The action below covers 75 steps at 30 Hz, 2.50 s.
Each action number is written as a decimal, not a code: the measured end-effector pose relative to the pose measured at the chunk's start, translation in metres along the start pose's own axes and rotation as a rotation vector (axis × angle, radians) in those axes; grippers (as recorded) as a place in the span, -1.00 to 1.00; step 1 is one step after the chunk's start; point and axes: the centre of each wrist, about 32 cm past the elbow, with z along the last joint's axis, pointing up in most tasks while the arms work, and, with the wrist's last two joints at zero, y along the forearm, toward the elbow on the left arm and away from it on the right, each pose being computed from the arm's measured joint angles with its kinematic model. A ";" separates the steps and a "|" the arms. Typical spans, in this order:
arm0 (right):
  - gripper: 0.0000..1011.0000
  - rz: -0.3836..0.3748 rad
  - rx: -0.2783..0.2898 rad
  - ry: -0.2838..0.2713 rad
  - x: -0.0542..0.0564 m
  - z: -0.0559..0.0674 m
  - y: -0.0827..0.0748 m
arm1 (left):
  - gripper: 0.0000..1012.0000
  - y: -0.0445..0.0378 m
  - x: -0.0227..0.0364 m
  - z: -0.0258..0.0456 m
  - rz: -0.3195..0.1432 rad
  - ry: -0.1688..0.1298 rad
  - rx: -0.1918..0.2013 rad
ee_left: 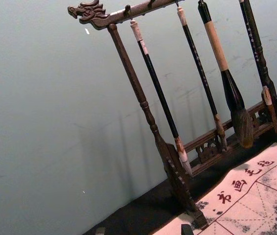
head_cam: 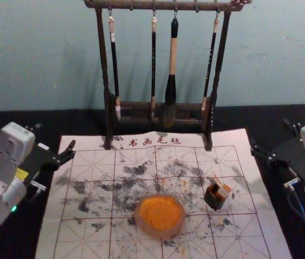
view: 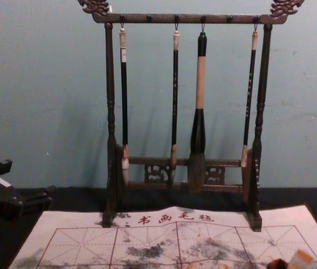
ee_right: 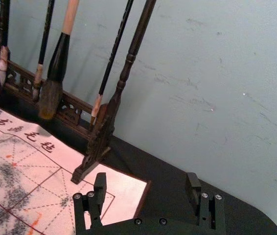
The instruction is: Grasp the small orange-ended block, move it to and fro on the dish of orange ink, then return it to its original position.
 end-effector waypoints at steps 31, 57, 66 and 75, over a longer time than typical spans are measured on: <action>0.98 0.301 0.071 0.154 -0.010 0.010 -0.062 | 0.98 0.0000 0.0000 0.0000 0.000 0.000 0.000; 0.98 0.470 -0.056 0.153 -0.012 -0.006 -0.055 | 0.98 0.0000 0.0000 0.0000 0.000 0.000 0.000; 0.98 0.477 -0.077 0.161 -0.013 -0.008 -0.044 | 0.98 0.0000 0.0000 0.0000 0.000 0.000 0.000; 0.98 0.484 -0.087 0.175 -0.013 -0.009 -0.037 | 0.98 0.0000 0.0000 0.0000 0.000 0.000 0.000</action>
